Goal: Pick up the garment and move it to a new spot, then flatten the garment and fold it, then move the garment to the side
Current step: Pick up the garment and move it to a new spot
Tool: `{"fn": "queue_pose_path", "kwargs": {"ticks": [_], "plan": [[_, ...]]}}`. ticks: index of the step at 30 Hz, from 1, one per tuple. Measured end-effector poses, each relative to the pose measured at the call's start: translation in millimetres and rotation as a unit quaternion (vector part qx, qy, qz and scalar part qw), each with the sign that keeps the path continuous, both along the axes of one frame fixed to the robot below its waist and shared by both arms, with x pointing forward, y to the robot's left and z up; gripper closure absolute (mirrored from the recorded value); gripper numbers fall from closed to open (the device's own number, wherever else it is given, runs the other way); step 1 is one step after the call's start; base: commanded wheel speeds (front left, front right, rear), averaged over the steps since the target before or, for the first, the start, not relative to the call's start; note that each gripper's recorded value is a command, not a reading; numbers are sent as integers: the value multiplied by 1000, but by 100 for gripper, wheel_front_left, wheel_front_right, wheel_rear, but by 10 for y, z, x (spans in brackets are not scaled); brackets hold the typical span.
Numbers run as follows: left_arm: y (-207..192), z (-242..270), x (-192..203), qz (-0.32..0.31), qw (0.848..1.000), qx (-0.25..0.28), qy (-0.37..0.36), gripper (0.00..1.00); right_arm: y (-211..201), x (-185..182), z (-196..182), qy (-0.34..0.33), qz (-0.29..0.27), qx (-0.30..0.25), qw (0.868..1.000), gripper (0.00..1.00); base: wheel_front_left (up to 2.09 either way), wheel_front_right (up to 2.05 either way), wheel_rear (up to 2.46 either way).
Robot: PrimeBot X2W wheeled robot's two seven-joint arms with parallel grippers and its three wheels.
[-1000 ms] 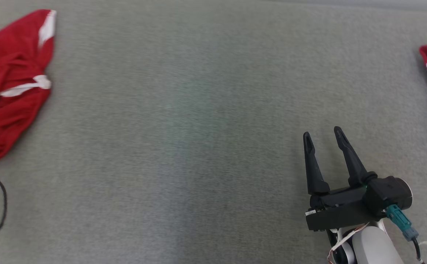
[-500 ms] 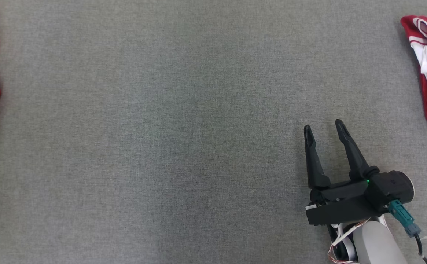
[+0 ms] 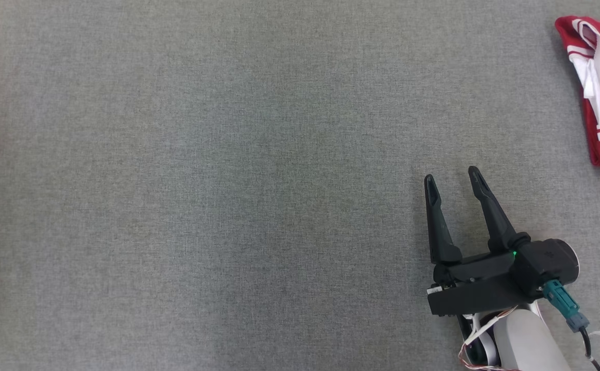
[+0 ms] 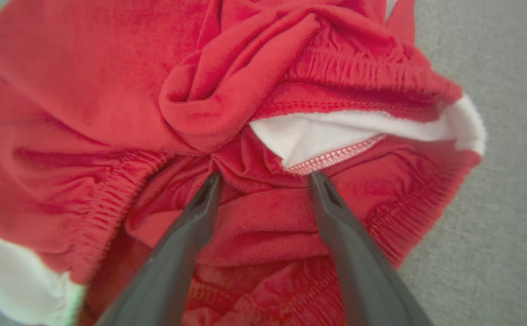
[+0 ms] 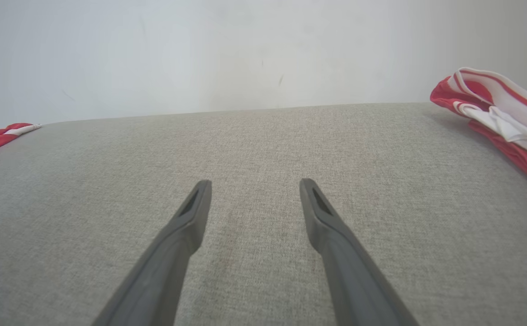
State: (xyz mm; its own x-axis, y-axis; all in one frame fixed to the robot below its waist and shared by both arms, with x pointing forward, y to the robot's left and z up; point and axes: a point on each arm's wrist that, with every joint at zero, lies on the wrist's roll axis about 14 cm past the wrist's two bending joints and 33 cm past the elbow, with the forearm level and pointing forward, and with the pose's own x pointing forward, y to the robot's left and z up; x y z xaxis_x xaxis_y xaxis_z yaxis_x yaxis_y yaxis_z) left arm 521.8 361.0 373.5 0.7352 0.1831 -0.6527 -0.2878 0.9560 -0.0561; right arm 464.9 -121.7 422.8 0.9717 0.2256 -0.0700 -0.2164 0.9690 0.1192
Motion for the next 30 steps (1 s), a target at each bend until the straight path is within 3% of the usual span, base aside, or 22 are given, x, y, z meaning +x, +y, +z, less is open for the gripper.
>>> {"fn": "queue_pose_path", "kwargs": {"ticks": [1, 2, 3, 4, 11, 17, 24, 29, 30], "plan": [[-9, -9, -2, -2, 1000, 0, 2, 0, -2, 1, 4, 0, 0, 0, 1000, 0, 0, 0, 0], [-10, -2, 6, -4, 1000, 1, -2, 58, -6, 12, 23, -3, -1, -1, 1000, 0, 0, 0, 0], [-18, -6, 7, -8, 1000, 5, -3, 91, -9, 18, 34, -5, -1, -1, 1000, 0, 0, 0, 0], [-41, -9, 12, -15, 1000, 9, -4, 100, -13, 21, 43, -6, -1, -1, 1000, 0, 0, 0, 0], [-39, 242, 94, -29, 996, 36, -71, 100, -44, -2, 102, -11, -6, -2, 1000, 0, 0, 0, 0], [7, 823, 230, -39, 981, 68, -177, 100, -4, -38, 195, -19, -3, 5, 1000, 0, 0, 0, 0], [-131, 1739, 359, -74, 947, 88, -300, 100, 73, -111, 368, -34, 5, 19, 999, 0, 0, 0, 0], [-345, 2457, 391, -114, 912, 104, -380, 100, 86, -164, 543, -52, 5, 33, 998, 0, 0, 0, 0], [-345, 2457, 391, -114, 912, 104, -380, 100, 86, -164, 543, -52, 5, 33, 998, 0, 0, 0, 0]]}}
